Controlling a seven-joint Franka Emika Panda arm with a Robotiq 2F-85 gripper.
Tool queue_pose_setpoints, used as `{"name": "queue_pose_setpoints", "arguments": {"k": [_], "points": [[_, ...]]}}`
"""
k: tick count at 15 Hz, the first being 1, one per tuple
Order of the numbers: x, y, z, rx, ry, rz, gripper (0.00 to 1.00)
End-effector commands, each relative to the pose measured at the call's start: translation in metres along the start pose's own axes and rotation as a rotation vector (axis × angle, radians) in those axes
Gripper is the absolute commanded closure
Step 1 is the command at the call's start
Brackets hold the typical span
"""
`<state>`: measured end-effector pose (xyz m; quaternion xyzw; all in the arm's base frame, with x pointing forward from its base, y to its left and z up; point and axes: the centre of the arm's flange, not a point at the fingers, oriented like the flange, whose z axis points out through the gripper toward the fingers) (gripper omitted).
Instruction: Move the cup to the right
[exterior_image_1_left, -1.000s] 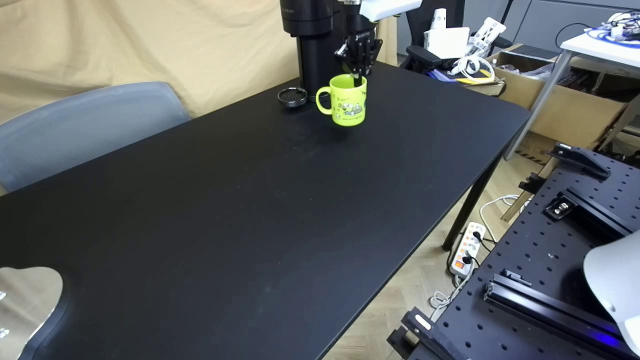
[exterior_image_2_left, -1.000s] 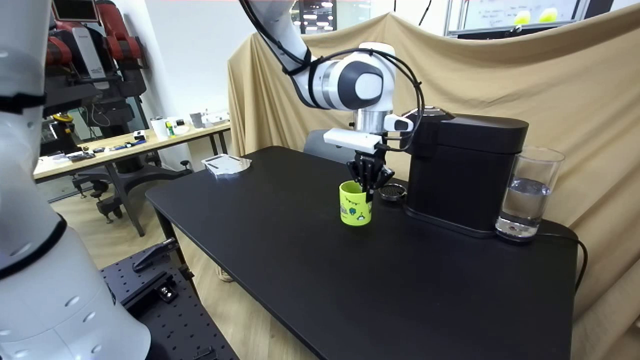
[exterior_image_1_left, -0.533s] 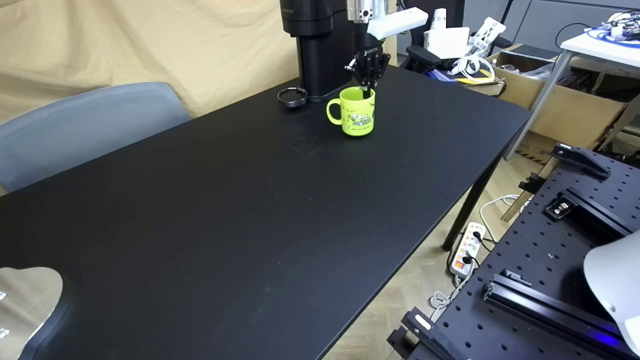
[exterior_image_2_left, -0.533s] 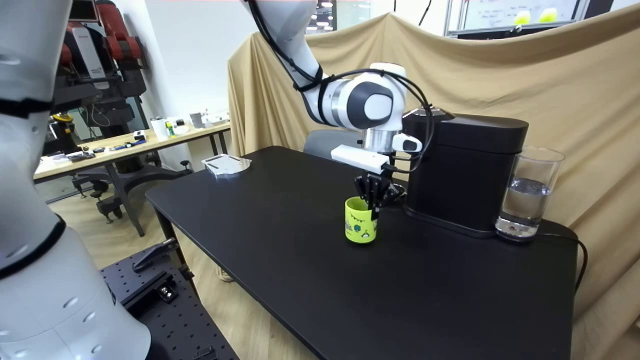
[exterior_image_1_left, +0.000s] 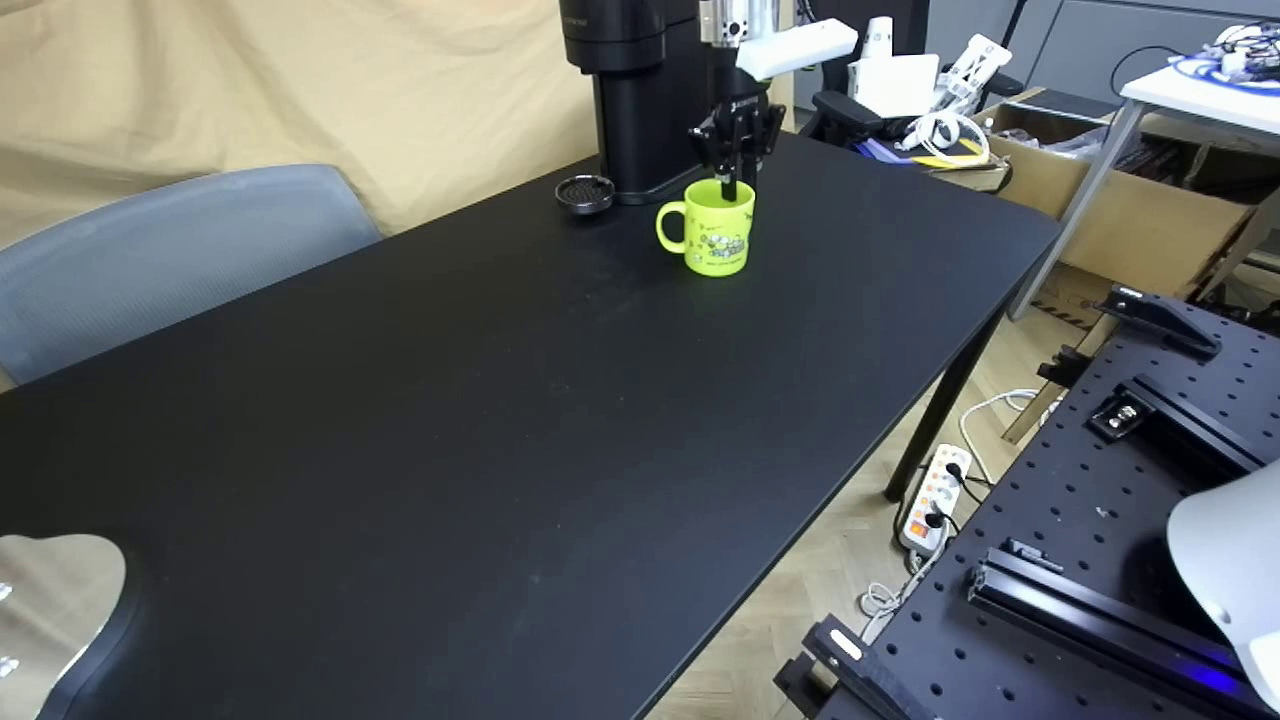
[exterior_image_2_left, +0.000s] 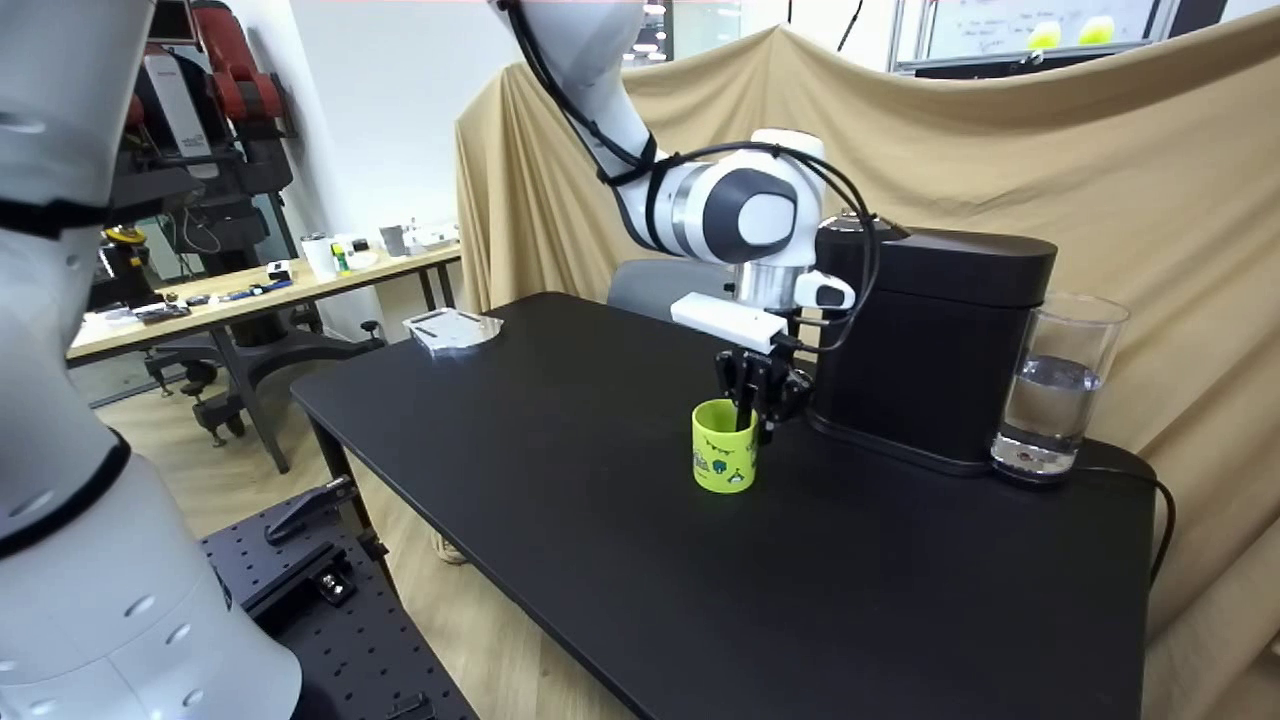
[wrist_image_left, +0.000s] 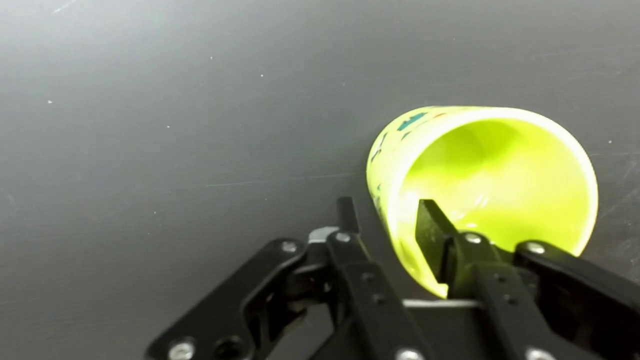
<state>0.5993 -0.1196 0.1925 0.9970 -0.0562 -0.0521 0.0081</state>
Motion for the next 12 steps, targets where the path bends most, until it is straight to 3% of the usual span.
{"name": "queue_pose_setpoints", "arguments": {"k": [1,6,12], "points": [[0.005,0.003,-0.010,0.018,0.002,-0.001,0.34],[-0.019,-0.009,-0.032,0.024,-0.061,-0.111,0.02],[-0.056,-0.032,-0.091,-0.017,-0.013,-0.254,0.00]]}}
